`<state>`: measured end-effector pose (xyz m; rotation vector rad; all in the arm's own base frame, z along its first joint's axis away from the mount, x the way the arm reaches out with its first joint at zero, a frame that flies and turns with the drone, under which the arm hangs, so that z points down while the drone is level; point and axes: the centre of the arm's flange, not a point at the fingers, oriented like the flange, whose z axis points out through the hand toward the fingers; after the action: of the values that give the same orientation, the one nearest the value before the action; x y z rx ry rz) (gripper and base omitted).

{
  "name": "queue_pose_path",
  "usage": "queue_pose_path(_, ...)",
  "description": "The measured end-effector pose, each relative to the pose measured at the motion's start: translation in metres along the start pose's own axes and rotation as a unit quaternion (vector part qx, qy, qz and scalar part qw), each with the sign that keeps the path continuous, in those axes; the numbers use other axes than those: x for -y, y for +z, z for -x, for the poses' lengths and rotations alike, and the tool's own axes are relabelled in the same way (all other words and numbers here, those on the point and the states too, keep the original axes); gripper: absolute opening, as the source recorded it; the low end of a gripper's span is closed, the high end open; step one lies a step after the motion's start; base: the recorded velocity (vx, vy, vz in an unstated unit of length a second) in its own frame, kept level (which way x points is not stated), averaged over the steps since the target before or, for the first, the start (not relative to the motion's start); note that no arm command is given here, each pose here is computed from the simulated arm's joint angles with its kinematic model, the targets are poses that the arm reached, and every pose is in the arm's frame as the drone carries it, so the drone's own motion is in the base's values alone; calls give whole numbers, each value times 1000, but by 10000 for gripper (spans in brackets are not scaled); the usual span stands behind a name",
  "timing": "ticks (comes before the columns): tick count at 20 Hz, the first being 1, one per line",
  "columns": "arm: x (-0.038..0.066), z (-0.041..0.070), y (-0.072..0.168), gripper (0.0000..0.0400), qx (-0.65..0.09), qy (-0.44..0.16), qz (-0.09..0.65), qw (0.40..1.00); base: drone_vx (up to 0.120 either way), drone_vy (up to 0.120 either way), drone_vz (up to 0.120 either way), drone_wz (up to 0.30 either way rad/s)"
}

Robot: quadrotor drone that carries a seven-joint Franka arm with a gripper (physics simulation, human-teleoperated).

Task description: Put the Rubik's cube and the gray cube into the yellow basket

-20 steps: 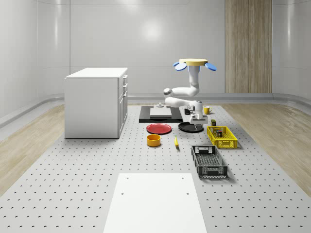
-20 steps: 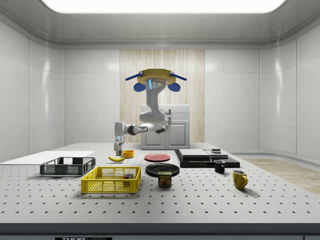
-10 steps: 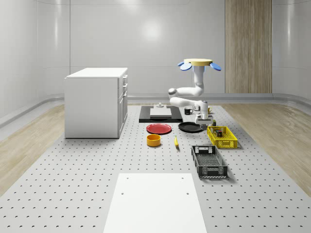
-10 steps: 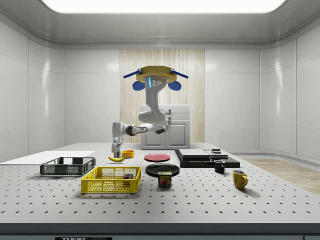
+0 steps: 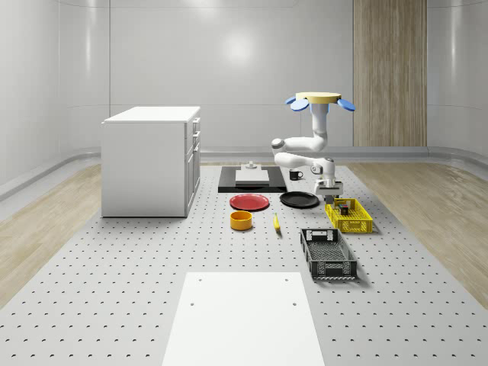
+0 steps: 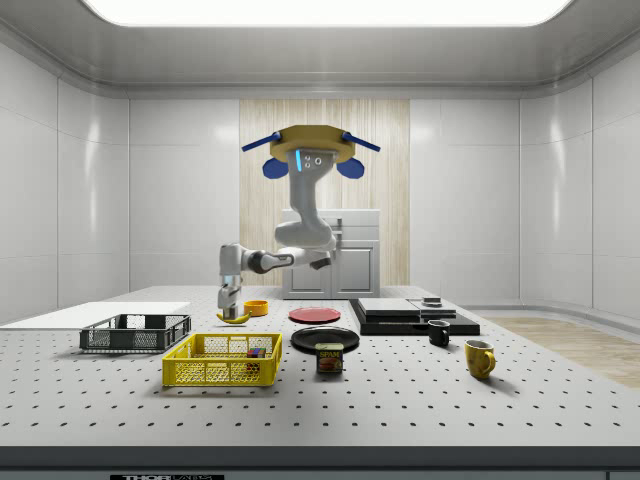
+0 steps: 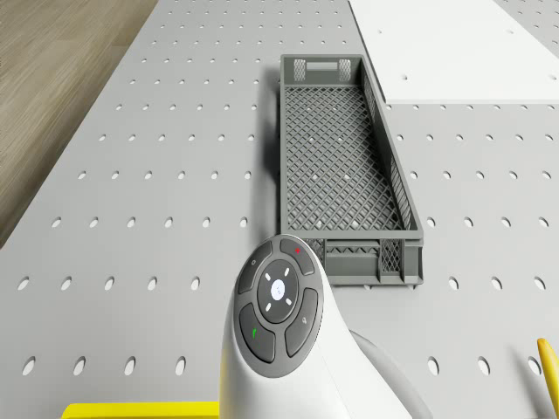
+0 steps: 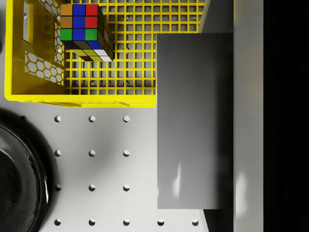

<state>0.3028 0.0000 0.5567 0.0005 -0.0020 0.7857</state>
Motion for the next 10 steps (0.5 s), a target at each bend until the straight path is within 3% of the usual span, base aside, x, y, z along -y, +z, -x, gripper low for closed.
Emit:
queue_pose_path(2,0,0,0,250,0,0,0,1000,0,120,0,0)
queue_pose_path(5,0,0,0,250,0,0,0,1000,0,120,-107,0)
queue_pose_path(10,0,0,0,250,0,0,0,1000,0,120,0,0)
